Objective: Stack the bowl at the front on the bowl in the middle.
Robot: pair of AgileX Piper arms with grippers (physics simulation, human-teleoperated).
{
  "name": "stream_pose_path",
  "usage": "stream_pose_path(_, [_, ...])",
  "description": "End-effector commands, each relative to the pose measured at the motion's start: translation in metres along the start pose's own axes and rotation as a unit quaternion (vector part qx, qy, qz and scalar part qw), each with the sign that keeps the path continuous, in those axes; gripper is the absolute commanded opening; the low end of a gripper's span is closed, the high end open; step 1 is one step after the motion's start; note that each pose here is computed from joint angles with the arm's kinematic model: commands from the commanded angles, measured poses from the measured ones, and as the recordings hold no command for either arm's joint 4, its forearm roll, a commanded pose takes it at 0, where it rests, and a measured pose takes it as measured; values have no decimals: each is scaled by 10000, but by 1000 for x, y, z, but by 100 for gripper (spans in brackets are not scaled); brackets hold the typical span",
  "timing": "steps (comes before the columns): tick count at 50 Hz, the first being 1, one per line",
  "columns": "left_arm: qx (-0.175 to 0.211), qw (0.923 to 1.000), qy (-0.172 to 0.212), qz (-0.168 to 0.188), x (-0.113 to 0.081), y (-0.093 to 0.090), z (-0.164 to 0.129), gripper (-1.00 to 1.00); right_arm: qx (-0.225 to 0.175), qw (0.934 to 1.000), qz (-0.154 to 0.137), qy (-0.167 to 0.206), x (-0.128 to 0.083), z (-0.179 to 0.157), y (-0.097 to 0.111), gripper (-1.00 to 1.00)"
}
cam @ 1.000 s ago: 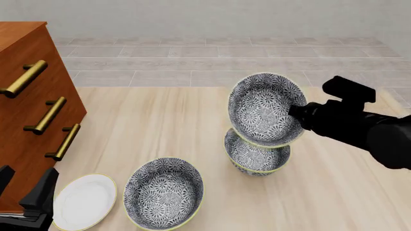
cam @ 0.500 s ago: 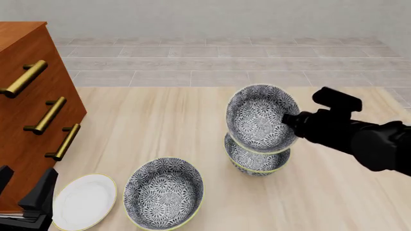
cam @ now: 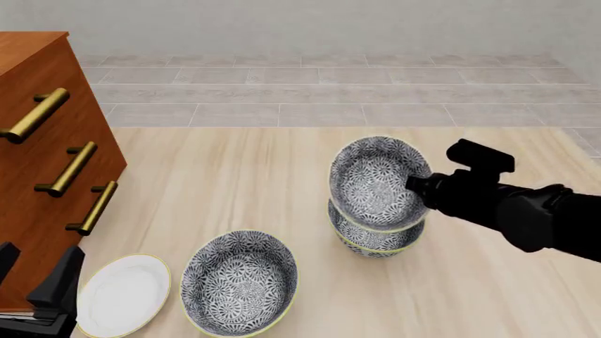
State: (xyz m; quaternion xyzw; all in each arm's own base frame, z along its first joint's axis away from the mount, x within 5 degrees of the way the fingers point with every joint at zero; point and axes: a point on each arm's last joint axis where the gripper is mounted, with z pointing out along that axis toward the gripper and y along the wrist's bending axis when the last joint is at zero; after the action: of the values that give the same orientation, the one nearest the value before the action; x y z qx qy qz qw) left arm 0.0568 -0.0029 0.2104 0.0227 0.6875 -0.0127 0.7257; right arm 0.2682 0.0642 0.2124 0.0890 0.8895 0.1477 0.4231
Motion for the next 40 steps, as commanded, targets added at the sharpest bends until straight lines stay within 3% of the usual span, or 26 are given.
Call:
stream_pose_path(1, [3,10000,6,6,0,0,1,100,43,9998,165,53,5,11,-3,-100])
stream_pose_path(40, [-9,10000,-10,24,0,0,0,100,114,9998,77,155,17,18,-11,-100])
